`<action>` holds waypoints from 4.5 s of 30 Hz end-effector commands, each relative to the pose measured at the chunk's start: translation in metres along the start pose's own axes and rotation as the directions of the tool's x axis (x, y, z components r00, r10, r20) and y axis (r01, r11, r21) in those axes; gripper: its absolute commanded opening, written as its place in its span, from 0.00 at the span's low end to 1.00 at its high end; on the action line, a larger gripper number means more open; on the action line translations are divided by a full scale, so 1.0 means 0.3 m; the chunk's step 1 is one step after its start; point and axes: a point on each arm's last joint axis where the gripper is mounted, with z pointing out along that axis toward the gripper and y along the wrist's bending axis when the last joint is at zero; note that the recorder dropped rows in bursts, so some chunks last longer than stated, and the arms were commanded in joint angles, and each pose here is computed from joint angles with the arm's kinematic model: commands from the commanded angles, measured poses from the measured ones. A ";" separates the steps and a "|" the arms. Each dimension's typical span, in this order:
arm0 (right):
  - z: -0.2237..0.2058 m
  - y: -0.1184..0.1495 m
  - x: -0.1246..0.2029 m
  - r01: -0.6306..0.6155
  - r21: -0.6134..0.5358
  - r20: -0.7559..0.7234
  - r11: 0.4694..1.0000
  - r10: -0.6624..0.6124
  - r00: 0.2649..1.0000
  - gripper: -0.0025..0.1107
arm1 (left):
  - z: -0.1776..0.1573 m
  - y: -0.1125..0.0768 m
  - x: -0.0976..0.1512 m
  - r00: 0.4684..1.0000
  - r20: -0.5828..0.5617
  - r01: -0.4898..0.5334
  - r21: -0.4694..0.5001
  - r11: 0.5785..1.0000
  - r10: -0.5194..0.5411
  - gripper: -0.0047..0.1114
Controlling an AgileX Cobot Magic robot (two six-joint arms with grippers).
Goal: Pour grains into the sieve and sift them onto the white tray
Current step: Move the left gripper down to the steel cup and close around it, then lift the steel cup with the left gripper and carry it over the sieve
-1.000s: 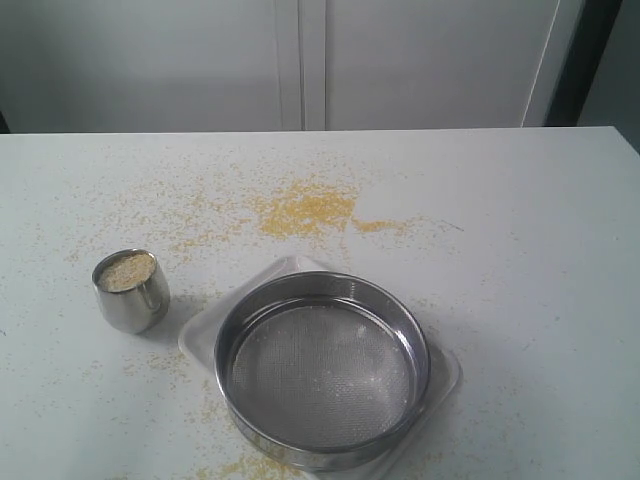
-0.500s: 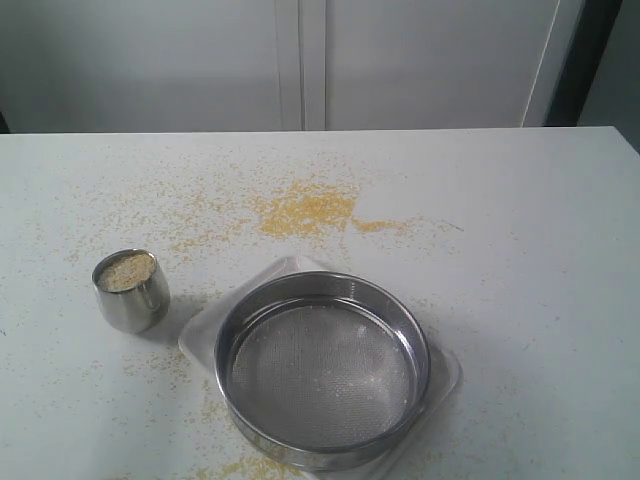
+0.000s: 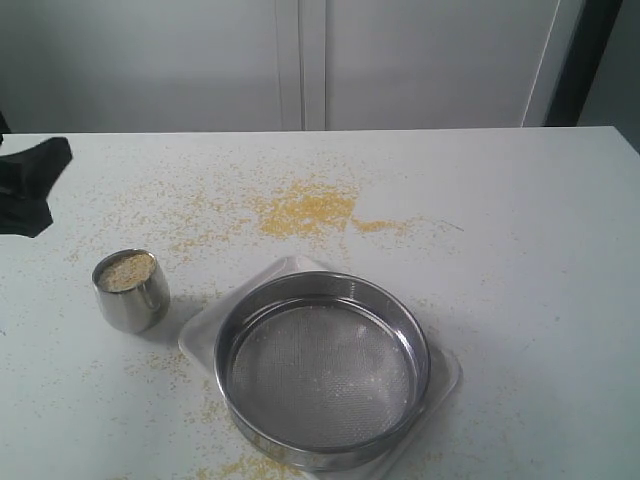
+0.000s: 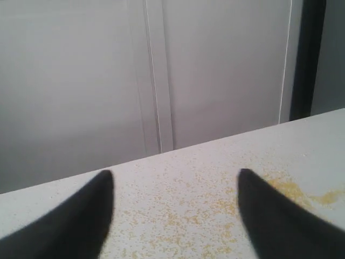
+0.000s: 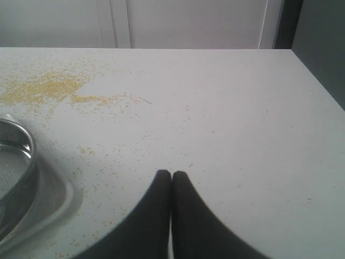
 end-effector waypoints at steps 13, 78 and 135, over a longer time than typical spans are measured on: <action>0.000 0.001 0.001 -0.020 -0.007 0.015 1.000 0.020 1.000 0.02 | 0.110 -0.018 0.185 0.987 -0.099 0.137 0.152 0.979 -0.123 0.94; 0.000 0.001 0.001 -0.020 -0.007 0.015 1.000 0.020 1.000 0.02 | 0.246 -0.019 0.547 0.906 -0.414 0.198 0.232 0.952 -0.088 0.69; 0.000 0.001 0.001 -0.020 -0.007 0.015 1.000 0.020 1.000 0.02 | 0.100 -0.302 0.053 0.926 -0.349 0.028 0.445 0.895 0.144 0.04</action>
